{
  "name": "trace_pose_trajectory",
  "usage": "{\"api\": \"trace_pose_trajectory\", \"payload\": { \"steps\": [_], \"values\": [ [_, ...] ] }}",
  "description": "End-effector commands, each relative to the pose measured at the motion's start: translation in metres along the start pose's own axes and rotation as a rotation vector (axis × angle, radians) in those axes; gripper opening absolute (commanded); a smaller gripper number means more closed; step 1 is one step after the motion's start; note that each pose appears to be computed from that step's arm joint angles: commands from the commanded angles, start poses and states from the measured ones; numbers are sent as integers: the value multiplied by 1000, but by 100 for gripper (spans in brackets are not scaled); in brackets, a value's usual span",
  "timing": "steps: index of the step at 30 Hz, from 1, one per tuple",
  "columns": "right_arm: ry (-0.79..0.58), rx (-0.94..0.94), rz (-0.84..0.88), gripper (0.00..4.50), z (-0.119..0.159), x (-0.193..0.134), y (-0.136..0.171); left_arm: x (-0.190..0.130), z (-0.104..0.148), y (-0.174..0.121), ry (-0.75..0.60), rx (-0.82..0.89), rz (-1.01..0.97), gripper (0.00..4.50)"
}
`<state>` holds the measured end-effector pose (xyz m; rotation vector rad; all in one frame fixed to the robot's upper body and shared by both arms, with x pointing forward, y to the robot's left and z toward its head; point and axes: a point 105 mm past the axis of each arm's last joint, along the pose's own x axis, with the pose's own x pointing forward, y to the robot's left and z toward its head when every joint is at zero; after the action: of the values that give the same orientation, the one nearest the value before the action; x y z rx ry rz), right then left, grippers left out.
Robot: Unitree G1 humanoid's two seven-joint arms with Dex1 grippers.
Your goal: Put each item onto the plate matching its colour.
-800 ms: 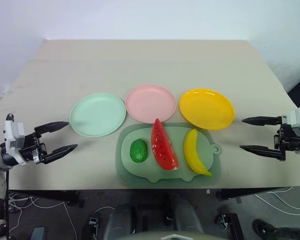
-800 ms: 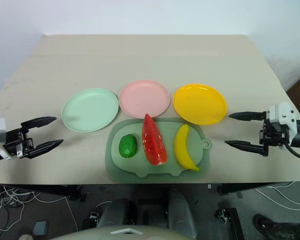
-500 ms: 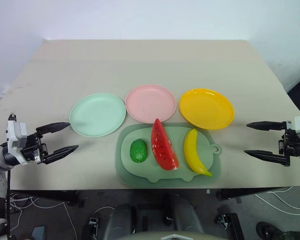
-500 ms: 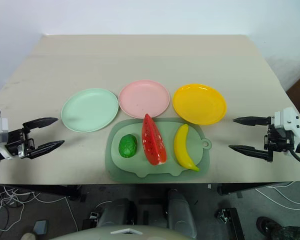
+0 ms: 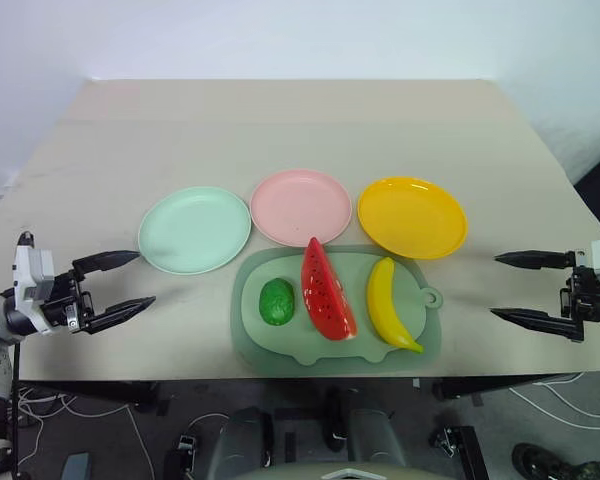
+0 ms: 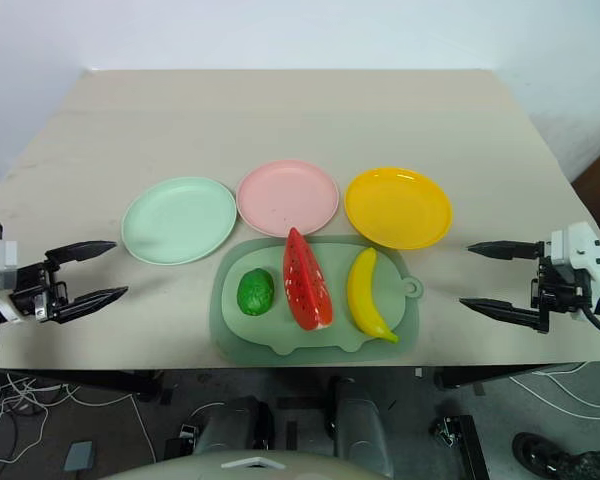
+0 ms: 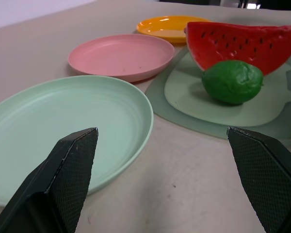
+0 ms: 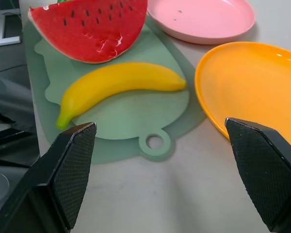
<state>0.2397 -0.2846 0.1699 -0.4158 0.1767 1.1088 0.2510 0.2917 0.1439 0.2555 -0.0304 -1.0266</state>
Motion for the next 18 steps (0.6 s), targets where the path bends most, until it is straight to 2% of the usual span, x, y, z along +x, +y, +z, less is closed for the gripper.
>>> {"api": "trace_pose_trajectory", "payload": {
  "steps": [1, 6, 12, 18],
  "values": [
    [-34, -40, -28, 450, 16, -3, 1, -3, -4, -6, 23, 14, -12, 447],
    [-38, -37, -23, 450, 16, 0, -2, -1, 0, -10, 21, 21, -28, 447],
    [-67, -3, -34, 450, 26, 21, 0, 3, 2, -21, 27, 24, -53, 447],
    [57, 132, 8, 450, 34, 62, 20, 19, 1, -37, 4, 47, -110, 447]
  ]
}}
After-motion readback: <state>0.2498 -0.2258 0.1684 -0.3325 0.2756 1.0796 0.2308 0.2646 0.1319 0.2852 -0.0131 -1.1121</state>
